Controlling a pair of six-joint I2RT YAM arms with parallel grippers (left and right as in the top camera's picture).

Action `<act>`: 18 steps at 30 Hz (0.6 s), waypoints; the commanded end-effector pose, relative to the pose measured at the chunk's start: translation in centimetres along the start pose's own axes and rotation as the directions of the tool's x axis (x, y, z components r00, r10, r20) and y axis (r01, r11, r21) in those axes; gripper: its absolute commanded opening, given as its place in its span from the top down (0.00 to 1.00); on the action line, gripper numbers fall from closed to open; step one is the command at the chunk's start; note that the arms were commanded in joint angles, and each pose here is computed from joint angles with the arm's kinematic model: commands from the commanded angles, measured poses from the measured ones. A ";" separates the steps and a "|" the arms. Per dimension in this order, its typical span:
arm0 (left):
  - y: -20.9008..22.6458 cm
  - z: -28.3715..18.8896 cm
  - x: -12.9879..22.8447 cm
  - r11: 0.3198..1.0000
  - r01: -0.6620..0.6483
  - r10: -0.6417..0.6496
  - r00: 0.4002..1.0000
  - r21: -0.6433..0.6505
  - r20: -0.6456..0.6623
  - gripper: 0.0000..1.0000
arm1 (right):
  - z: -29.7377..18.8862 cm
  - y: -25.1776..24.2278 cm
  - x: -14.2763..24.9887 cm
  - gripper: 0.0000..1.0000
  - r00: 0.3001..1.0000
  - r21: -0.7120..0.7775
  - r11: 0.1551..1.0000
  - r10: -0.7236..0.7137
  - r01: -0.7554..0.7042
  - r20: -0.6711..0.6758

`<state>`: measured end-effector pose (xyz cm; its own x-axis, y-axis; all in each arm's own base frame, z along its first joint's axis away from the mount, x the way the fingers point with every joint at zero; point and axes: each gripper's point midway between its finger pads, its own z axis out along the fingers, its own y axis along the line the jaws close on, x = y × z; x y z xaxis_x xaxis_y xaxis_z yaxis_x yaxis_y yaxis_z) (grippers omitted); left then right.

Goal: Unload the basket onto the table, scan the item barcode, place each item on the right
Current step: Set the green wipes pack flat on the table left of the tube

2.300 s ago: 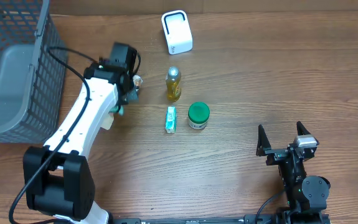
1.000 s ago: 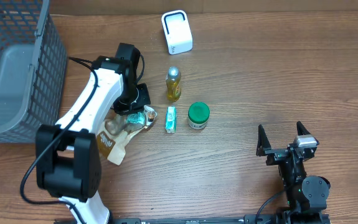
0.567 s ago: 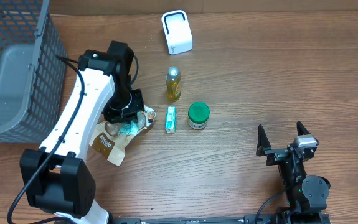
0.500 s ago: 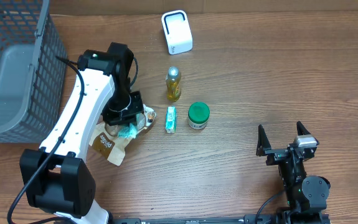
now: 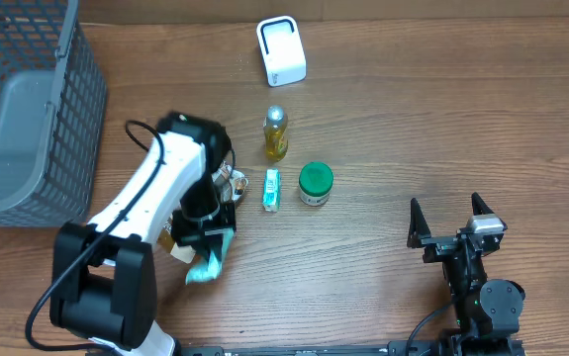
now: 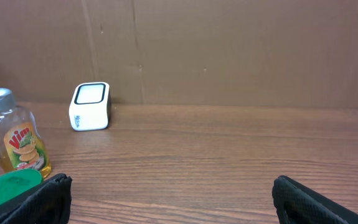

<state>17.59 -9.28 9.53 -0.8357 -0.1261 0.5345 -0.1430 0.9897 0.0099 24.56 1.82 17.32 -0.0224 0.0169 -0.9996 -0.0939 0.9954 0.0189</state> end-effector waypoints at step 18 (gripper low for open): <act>8.0 -0.4 -7.0 0.934 0.334 -0.284 0.908 -0.124 0.307 0.96 | 0.0 0.1 0.4 0.00 1.000 -0.003 1.000 -0.001 0.001 -0.004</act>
<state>20.53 -2.04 6.18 -0.8646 -0.3536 0.3570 -0.2875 0.9308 0.2256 24.56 1.83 17.31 -0.0228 0.0169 -0.9996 -0.0942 0.9954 0.0190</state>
